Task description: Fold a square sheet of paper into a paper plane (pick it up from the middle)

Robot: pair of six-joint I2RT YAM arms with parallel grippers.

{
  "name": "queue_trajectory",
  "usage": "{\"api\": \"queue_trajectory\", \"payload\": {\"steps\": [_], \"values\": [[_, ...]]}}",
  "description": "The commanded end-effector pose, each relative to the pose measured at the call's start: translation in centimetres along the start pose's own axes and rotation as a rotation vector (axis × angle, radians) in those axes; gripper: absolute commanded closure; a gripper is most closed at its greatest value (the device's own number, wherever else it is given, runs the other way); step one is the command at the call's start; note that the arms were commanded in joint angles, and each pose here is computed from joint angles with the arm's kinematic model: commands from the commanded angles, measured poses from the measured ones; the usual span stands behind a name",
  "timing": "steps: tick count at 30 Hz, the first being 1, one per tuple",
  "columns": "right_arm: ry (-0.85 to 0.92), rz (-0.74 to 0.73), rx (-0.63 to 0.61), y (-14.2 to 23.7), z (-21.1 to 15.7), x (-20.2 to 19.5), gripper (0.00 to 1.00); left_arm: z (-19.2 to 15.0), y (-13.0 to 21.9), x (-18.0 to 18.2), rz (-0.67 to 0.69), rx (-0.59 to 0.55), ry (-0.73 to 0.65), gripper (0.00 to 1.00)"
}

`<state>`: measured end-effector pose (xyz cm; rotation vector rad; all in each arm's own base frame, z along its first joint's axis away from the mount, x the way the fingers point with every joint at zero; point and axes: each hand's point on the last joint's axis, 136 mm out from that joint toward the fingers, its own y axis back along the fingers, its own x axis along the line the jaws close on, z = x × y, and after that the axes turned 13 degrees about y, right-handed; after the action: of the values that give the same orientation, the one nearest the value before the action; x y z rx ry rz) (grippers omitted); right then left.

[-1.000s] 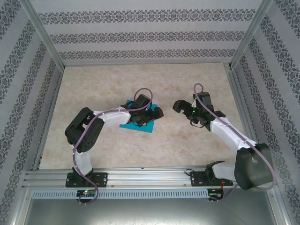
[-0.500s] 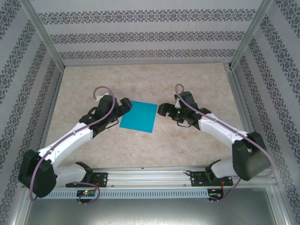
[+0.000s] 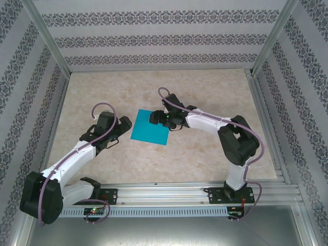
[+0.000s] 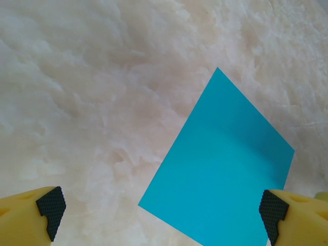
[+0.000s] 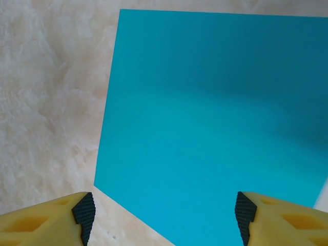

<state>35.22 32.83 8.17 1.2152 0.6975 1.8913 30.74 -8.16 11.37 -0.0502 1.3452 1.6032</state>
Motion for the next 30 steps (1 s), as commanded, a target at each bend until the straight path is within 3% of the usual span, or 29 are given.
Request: {"api": "queue_trajectory", "payload": {"steps": [1,7,14,26,30], "values": [[-0.023,-0.012,0.057,-1.5,-0.7,0.6,0.26,1.1,0.6,-0.2,-0.008,-0.030,-0.024,0.00],[0.005,0.001,0.158,-3.8,-3.1,1.6,0.28,1.5,1.0,-0.3,-0.029,-0.045,-0.031,0.00],[-0.013,-0.006,0.232,-4.4,-6.2,-1.4,0.31,0.0,1.0,-3.0,-0.144,0.062,-0.127,0.00],[0.177,-0.016,0.458,0.6,-11.7,-7.8,0.31,-1.7,0.6,-4.0,-0.195,0.165,-0.179,0.00],[0.263,-0.034,0.478,2.5,-11.7,-8.3,0.31,-2.2,0.7,-4.3,-0.222,0.182,-0.201,0.00]]}}
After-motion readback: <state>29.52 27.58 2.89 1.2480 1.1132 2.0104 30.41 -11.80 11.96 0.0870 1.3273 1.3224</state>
